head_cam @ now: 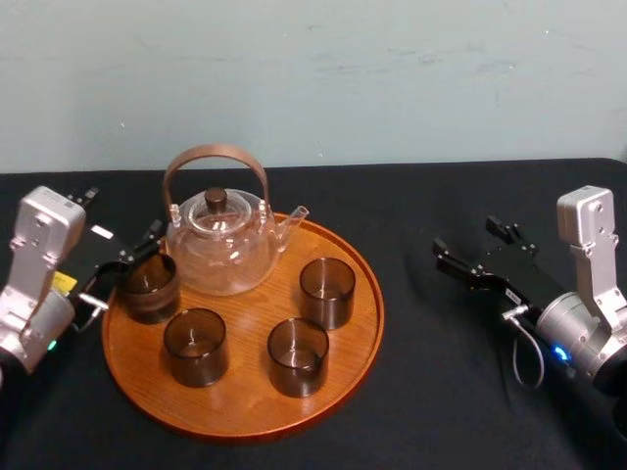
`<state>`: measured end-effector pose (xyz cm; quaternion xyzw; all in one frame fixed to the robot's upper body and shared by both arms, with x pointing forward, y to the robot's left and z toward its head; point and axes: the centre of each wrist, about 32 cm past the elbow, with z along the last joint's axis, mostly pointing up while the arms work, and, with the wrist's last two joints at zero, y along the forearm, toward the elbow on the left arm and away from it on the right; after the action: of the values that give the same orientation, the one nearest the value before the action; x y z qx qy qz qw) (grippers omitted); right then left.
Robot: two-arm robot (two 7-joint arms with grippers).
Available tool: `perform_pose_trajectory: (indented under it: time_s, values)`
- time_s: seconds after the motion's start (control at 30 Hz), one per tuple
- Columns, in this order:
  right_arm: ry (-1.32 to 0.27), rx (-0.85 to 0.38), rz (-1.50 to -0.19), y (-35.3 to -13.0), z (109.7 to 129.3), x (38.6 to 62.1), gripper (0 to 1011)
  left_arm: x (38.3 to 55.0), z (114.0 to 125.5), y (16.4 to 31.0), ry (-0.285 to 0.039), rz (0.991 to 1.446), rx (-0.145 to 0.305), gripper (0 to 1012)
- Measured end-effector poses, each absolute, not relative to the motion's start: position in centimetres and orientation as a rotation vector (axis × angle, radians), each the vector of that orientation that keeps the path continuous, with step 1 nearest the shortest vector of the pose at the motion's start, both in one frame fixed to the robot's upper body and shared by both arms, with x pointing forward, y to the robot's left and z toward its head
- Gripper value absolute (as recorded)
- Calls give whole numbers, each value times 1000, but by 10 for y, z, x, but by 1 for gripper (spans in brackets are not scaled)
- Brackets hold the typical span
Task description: Pick up the glass from the table and place it on the tray.
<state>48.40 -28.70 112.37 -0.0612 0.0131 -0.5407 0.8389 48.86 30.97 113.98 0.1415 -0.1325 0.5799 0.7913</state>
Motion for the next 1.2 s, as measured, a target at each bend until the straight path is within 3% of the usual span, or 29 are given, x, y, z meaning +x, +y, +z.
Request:
perform_pose_trajectory:
  time_s: [1.2]
  values:
    - [29,-131,-1138,-287,1125,484,1002,489,1140,310,-285,1248,304,1001]
